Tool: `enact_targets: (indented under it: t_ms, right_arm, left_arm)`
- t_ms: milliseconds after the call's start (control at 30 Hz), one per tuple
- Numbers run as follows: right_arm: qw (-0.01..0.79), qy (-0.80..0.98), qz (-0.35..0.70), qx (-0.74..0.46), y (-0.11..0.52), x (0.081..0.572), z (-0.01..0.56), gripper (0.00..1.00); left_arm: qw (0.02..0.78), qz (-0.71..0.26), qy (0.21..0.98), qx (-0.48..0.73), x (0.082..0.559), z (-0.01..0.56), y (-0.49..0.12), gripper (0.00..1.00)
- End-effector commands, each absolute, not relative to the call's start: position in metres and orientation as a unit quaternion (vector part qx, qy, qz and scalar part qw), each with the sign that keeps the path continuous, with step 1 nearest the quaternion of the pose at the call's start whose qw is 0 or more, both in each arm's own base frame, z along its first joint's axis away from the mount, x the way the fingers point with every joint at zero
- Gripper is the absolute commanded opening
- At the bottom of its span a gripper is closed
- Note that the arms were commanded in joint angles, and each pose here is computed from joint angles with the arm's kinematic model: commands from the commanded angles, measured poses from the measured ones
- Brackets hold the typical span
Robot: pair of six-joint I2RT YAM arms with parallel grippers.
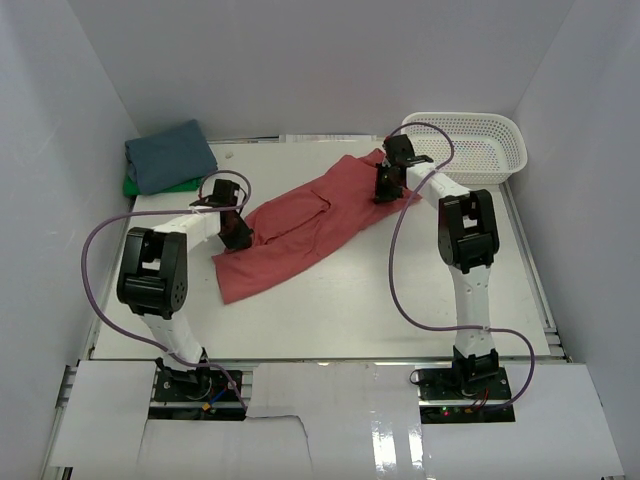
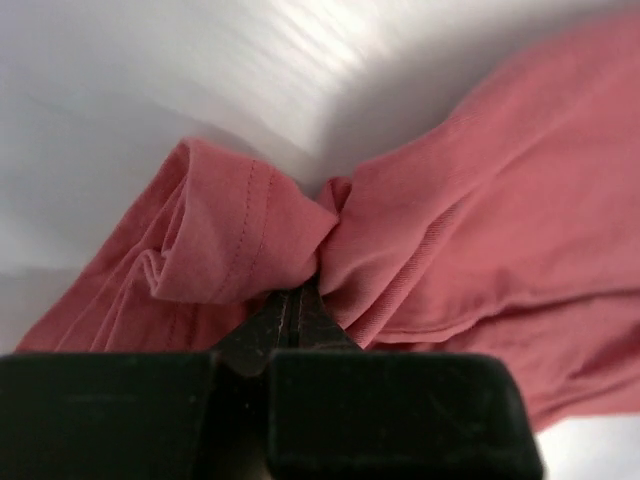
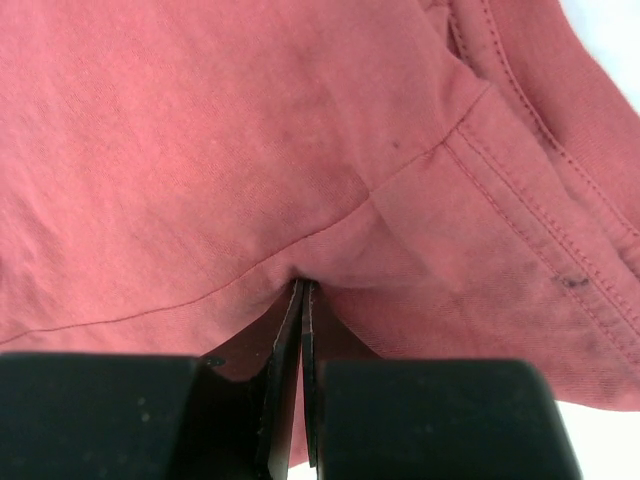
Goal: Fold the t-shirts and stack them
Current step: Rotate the tshirt 90 degrees
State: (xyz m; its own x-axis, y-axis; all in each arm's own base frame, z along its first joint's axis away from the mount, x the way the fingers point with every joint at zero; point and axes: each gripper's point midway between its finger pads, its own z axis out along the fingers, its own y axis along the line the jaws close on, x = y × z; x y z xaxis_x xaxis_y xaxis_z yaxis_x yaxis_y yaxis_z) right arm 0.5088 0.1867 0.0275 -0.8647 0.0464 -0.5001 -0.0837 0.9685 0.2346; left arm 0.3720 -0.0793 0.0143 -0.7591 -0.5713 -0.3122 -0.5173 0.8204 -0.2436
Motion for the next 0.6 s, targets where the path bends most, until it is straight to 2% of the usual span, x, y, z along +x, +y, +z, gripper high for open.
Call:
enact_targets:
  t_ms: [0, 567]
  right_arm:
    - [0.236, 0.961, 0.146, -0.021, 0.199, 0.505, 0.012, 0.08]
    - [0.254, 0.950, 0.178, -0.031, 0.223, 0.546, 0.000, 0.08]
  left_arm:
    - [-0.023, -0.021, 0.962, -0.273, 0.253, -0.044, -0.102, 0.00]
    - [-0.067, -0.045, 0.959, -0.272, 0.140, -0.034, -0.114, 0.00]
